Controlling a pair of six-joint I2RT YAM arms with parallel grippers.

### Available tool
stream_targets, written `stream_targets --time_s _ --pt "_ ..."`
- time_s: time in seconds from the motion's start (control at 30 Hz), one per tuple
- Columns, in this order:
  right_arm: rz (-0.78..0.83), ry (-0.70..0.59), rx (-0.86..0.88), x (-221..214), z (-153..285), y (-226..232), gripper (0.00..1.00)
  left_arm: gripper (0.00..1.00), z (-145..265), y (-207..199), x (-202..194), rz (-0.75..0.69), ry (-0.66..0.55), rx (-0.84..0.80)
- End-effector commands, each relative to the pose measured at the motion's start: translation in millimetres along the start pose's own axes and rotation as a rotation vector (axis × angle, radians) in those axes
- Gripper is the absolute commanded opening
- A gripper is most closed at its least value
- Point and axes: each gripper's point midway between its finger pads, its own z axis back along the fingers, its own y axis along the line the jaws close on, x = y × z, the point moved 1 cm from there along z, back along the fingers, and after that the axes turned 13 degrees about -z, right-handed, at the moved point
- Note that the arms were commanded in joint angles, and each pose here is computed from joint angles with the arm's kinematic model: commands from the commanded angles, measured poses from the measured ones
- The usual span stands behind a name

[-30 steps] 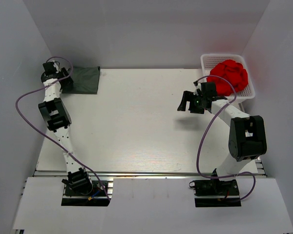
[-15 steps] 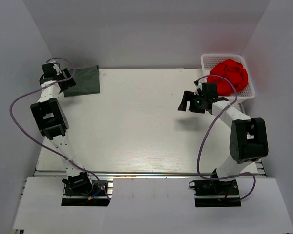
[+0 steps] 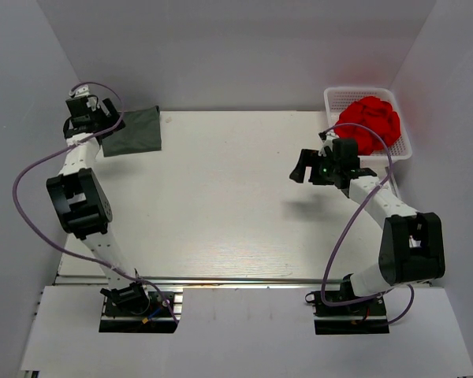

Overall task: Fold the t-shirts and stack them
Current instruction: Put the neatly folded tshirt into the corner of the board with the left arm

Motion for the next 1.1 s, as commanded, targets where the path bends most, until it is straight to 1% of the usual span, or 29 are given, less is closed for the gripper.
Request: stream_targets --time_s 0.0,0.1,0.17,0.2,0.27,0.3,0.33,0.37,0.4,0.5,0.53,0.67,0.77,0.8,0.83,0.9,0.93,1.0,1.03,1.07 --pt "0.007 -0.018 0.03 4 -2 5 0.91 1.0 -38 -38 -34 0.084 0.107 -0.215" --pt "0.002 -0.015 0.033 6 -3 6 0.91 1.0 -58 -41 -50 0.13 0.143 -0.227" --pt "0.004 -0.017 0.026 7 -4 5 0.91 1.0 -74 -35 -65 0.167 0.169 -0.184" --pt "0.011 -0.018 0.02 9 -4 5 0.91 1.0 -79 -28 -65 0.178 0.179 -0.136" --pt "0.009 -0.019 0.018 13 -6 6 0.91 1.0 -91 -21 -76 0.178 0.2 -0.099" --pt "0.011 -0.017 0.015 13 -7 6 0.91 1.0 -94 -19 -71 0.176 0.195 -0.088" --pt "0.009 -0.011 0.014 14 -8 6 0.91 1.0 -96 -11 -75 0.194 0.211 -0.064" --pt "0.006 -0.005 0.011 14 -10 5 0.91 1.0 -100 -10 -70 0.192 0.198 -0.064" --pt "0.006 -0.001 0.009 13 -11 4 0.91 1.0 -104 0 -80 0.202 0.224 -0.039" --pt "-0.002 0.021 0.01 12 -16 4 0.91 1.0 -109 4 -84 0.208 0.227 -0.01" --pt "-0.015 0.04 0.0 10 -21 1 0.91 1.0 -114 10 -85 0.205 0.233 0.024" --pt "-0.027 0.04 0.014 15 -25 5 0.91 1.0 -121 10 -81 0.186 0.241 0.01" --pt "-0.028 0.05 0.026 17 -29 8 0.91 1.0 -114 5 -91 0.192 0.273 -0.012" --pt "-0.03 0.049 0.028 18 -29 8 0.91 1.0 -104 3 -80 0.191 0.251 -0.023" --pt "-0.028 0.05 0.032 19 -29 9 0.91 1.0 -97 4 -97 0.193 0.29 -0.004" --pt "-0.024 0.043 0.034 22 -27 11 0.91 1.0 -83 4 -93 0.17 0.275 0.023" --pt "-0.022 0.046 0.032 20 -28 11 0.91 1.0 -65 4 -89 0.157 0.269 0.06" --pt "-0.004 0.03 0.038 25 -23 13 0.91 1.0 -49 10 -76 0.163 0.231 0.104" --pt "0.009 0.024 0.054 27 -20 18 0.91 1.0 -40 19 -66 0.156 0.207 0.16" --pt "0.016 0.027 0.057 25 -19 18 0.91 1.0 -22 23 -42 0.153 0.154 0.191"
